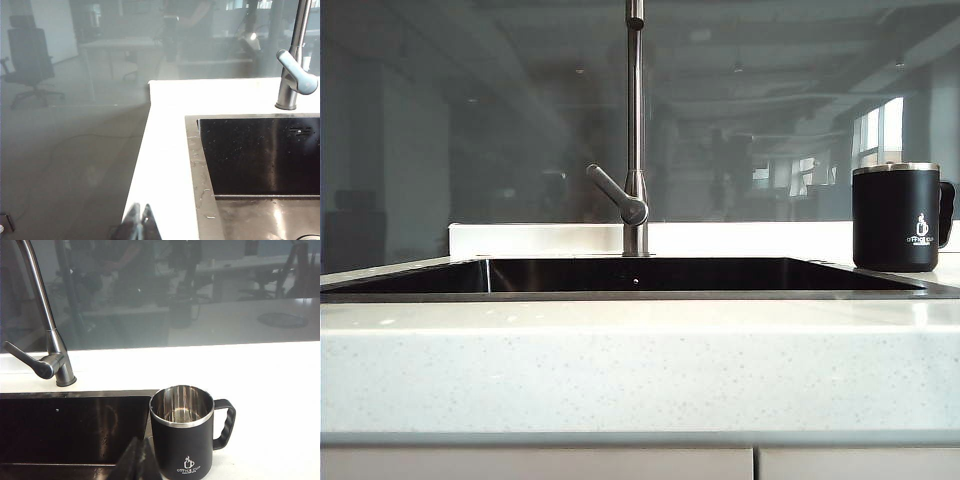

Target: Pick up the mug next to the sink, go to the faucet to get some water, pour the water into the sink, and finally put the mug back to its place.

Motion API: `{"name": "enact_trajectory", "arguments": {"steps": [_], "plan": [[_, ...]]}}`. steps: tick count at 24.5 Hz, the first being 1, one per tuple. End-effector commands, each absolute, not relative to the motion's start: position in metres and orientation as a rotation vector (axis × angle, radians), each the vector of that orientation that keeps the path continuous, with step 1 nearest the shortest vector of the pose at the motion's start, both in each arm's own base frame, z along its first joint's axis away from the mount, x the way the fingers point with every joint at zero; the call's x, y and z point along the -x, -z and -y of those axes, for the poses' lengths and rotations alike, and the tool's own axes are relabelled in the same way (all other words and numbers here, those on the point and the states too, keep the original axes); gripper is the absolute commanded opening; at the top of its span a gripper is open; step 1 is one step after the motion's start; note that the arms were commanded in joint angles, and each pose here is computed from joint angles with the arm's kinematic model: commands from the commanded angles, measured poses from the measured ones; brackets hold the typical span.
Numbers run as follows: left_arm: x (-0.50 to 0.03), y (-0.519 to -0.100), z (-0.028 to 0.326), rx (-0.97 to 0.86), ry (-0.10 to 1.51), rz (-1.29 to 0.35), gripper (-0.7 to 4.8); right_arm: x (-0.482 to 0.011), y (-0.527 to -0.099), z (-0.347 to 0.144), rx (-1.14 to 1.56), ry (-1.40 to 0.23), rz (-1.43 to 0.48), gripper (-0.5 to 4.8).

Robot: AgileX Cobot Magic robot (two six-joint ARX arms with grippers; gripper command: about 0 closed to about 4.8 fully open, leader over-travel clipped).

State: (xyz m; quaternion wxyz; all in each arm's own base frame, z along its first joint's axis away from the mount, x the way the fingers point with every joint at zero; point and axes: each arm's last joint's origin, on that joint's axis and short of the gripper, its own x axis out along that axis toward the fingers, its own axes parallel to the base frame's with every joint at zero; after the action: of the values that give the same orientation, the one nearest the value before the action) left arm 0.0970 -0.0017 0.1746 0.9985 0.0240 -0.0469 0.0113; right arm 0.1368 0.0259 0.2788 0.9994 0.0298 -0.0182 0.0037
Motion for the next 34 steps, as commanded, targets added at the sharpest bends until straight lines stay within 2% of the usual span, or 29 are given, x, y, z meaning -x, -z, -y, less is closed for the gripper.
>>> {"name": "enact_trajectory", "arguments": {"steps": [1, 31, 34], "plan": [[-0.097, -0.177, 0.002, -0.048, -0.018, 0.112, -0.04, -0.136, -0.282, -0.026, -0.062, -0.006, 0.058, -0.09], [-0.097, -0.177, 0.002, -0.048, -0.019, 0.111, -0.04, -0.136, -0.282, -0.026, -0.061, -0.006, 0.054, -0.09], [-0.097, -0.177, 0.002, -0.048, -0.018, 0.110, -0.04, -0.123, -0.282, -0.022, -0.060, -0.005, 0.049, -0.09]]}}
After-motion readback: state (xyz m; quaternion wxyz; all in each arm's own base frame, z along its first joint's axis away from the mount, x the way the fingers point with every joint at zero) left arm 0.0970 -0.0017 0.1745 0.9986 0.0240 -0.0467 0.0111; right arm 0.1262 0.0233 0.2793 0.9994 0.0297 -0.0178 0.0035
